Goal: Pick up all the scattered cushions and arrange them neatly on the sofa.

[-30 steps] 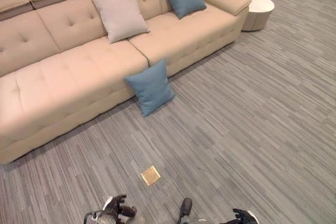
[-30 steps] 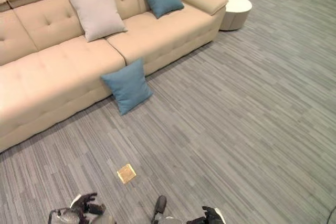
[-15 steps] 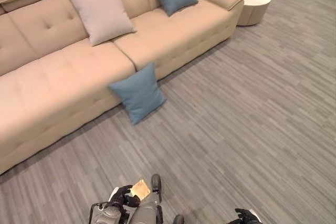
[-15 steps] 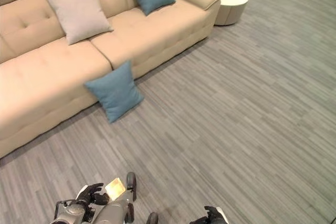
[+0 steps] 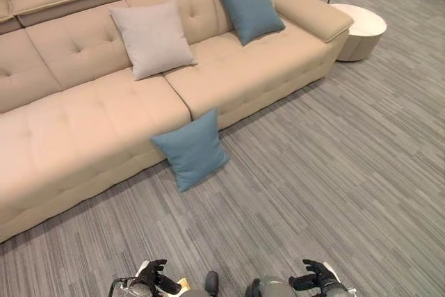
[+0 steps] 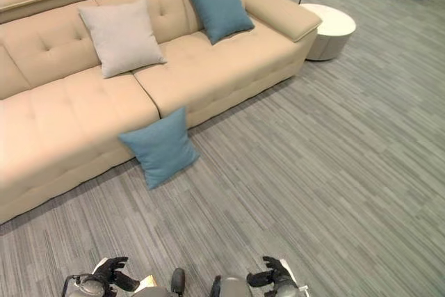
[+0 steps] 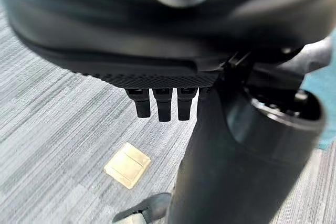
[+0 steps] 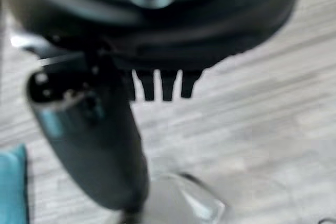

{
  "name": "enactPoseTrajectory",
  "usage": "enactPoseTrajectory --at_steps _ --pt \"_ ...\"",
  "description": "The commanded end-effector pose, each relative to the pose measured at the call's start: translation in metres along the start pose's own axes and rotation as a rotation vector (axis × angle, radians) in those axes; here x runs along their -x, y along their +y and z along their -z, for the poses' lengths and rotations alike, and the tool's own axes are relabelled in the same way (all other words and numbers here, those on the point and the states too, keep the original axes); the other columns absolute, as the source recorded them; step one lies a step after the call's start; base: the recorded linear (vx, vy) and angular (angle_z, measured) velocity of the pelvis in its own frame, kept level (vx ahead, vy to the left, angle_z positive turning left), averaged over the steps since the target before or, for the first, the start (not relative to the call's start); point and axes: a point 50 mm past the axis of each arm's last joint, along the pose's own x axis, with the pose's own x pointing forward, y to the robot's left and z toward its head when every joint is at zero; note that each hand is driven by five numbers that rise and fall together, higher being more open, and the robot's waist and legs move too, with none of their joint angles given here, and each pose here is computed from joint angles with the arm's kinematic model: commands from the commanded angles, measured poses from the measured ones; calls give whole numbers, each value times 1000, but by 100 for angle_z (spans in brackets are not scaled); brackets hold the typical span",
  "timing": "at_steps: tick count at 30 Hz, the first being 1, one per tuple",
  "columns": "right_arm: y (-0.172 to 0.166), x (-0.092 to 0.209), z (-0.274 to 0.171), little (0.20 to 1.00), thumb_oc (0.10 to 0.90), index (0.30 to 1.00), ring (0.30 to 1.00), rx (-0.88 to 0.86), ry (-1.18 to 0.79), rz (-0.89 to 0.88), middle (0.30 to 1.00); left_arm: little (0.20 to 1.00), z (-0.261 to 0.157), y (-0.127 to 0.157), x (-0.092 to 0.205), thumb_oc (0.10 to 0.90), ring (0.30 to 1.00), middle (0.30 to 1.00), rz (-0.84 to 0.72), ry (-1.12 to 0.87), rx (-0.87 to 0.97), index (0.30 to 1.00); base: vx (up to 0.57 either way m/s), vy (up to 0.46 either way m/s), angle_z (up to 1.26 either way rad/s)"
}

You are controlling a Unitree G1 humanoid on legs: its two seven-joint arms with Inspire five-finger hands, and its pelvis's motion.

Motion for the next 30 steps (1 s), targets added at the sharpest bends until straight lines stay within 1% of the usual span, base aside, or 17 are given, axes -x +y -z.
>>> enactPoseTrajectory --at_steps 1,7,10,15,21,23,24,25,30 --pt "-8 1 9 900 800 900 900 30 25 20 900 900 -3 1 0 800 900 900 -5 -29 5 900 572 -141 53" --pt "-3 4 22 900 800 900 900 26 64 0 900 900 12 -5 2 800 900 900 10 17 3 900 377 -134 67" --pt "-5 3 18 900 800 900 900 -7 50 16 900 900 -13 -2 -1 800 900 900 2 -69 53 900 170 -217 74" --pt "-9 4 25 900 800 900 900 -29 86 34 900 900 -26 -1 -1 800 900 900 -5 -108 64 900 198 -155 49" --pt "-8 6 34 900 800 900 900 -32 110 37 900 900 -17 -3 -1 800 900 900 0 -82 44 900 327 11 74" --pt "-5 7 34 900 800 900 900 -35 110 31 900 900 -8 -3 0 800 900 900 2 -55 50 900 233 76 52" --pt "-5 7 34 900 800 900 900 -35 110 31 900 900 -8 -3 0 800 900 900 2 -55 50 900 378 129 -9" --pt "0 8 37 900 800 900 900 -19 115 14 900 900 6 -3 2 800 900 900 3 -11 67 900 343 115 -28" --pt "4 8 35 900 800 900 900 -25 106 3 900 900 11 3 2 800 900 900 -9 6 59 900 262 123 -14"
